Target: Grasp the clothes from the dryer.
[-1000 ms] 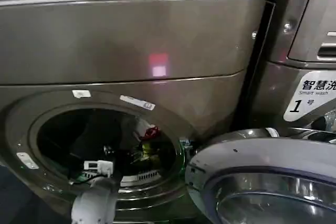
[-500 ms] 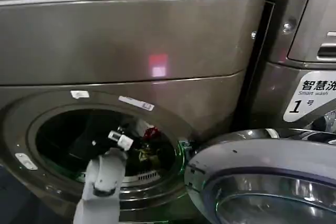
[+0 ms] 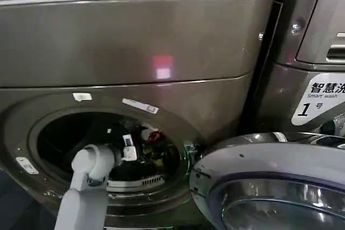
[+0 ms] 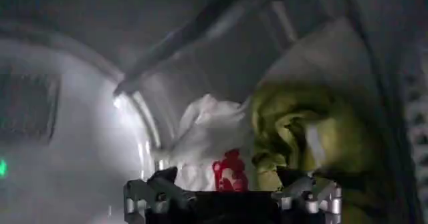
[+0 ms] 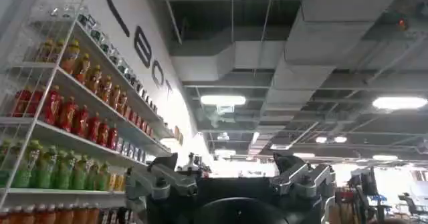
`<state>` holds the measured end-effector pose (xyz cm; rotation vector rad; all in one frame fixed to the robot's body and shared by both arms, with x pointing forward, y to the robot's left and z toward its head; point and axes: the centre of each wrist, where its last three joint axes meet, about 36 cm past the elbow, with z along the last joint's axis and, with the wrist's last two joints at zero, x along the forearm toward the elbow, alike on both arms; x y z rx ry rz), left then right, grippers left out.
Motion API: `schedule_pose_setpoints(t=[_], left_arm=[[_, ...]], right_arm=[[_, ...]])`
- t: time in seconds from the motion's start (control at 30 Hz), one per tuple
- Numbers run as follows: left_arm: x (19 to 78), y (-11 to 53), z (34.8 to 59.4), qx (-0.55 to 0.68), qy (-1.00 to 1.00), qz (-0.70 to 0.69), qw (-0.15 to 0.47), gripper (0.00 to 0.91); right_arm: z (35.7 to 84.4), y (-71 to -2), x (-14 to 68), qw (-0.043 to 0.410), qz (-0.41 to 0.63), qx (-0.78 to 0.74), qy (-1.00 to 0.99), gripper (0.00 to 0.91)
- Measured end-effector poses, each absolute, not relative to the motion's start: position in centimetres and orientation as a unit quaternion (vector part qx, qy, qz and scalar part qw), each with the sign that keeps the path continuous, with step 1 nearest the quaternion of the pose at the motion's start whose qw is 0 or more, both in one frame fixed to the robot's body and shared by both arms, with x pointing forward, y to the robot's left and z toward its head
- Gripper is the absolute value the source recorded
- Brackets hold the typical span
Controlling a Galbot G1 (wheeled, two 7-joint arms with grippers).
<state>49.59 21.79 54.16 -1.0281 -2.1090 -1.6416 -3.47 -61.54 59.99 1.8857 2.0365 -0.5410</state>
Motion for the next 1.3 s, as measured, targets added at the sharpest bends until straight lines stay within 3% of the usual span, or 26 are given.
schedule_pose_setpoints(t=[0.27,0.6,0.8,1.3], left_arm=[[51.3,22.2,53.9,-0.419,-0.621,-0.653,0.11,0.907],[53.1,22.8,53.1,-0.461,-0.593,-0.652,0.102,0.907],[55.0,23.0,51.9,-0.475,-0.615,-0.616,0.128,0.907],[58.0,23.3,46.2,-0.513,-0.642,-0.529,0.211,0.907]], right_arm=[[59.3,-61.8,-3.4,0.149,-0.191,0.659,0.712,0.907],[58.7,-61.8,-3.1,0.141,-0.192,0.658,0.714,0.907],[58.6,-61.8,-2.9,0.139,-0.196,0.657,0.715,0.907],[57.6,-61.8,-1.4,0.131,-0.201,0.646,0.724,0.907]])
